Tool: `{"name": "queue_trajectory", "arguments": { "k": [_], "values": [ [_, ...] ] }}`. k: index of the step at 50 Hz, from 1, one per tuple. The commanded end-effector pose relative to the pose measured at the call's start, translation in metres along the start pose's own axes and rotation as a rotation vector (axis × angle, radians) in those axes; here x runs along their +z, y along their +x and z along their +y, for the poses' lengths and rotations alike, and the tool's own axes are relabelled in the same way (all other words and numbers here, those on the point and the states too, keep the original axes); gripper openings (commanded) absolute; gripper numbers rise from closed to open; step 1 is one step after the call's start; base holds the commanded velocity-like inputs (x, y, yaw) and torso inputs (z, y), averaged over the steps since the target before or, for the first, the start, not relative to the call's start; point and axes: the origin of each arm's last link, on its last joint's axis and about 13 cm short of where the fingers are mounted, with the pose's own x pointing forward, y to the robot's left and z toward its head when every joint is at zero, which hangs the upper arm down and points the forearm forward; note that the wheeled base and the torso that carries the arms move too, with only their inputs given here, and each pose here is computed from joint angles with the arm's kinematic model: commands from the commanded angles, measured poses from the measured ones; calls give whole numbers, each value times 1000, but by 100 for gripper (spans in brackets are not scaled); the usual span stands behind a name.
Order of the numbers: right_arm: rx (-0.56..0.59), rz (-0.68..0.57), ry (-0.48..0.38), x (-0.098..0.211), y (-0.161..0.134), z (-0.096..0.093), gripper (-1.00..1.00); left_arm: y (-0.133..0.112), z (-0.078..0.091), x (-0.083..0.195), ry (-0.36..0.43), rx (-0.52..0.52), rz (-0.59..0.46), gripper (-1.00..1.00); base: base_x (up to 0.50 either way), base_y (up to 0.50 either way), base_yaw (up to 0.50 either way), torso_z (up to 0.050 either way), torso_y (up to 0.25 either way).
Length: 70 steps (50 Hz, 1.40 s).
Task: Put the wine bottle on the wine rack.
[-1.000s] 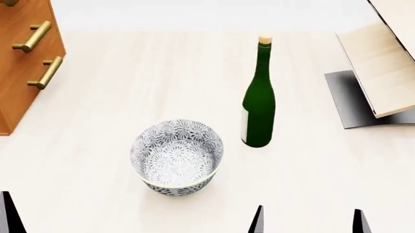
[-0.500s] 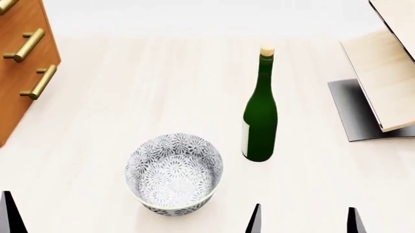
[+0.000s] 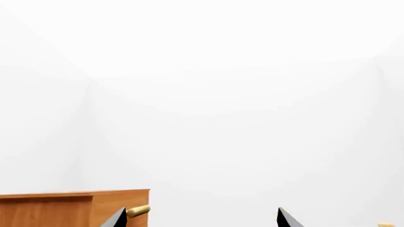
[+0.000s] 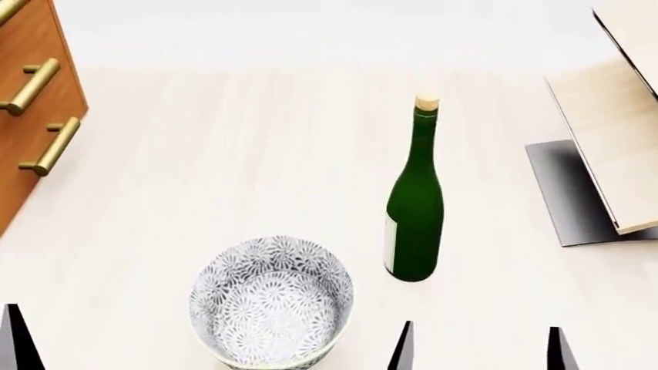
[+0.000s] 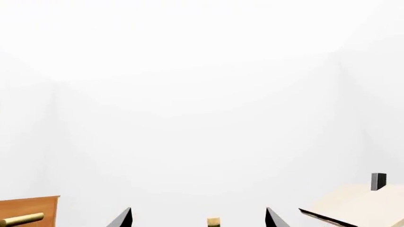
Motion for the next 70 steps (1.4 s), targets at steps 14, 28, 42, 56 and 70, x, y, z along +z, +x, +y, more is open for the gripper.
{"name": "queue_trajectory", "arguments": {
  "k": [14, 28, 42, 56, 70],
  "values": [
    [6, 13, 0, -3, -2, 1, 100, -1, -1, 0, -4, -3, 0, 100, 128, 0, 0, 0, 0],
    [13, 15, 3, -3, -2, 2, 100, -1, -1, -1, -5, -3, 2, 100, 128, 0, 0, 0, 0],
    [13, 15, -1, -4, -1, 2, 100, 1, 0, -1, -1, -1, 3, 100, 128, 0, 0, 0, 0],
    [15, 20, -3, -5, -2, 2, 100, -1, -1, -1, -2, -2, 3, 100, 128, 0, 0, 0, 0],
    [15, 21, 0, -5, -2, 2, 100, -1, -1, -2, -3, -1, 4, 100, 128, 0, 0, 0, 0]
  ]
}}
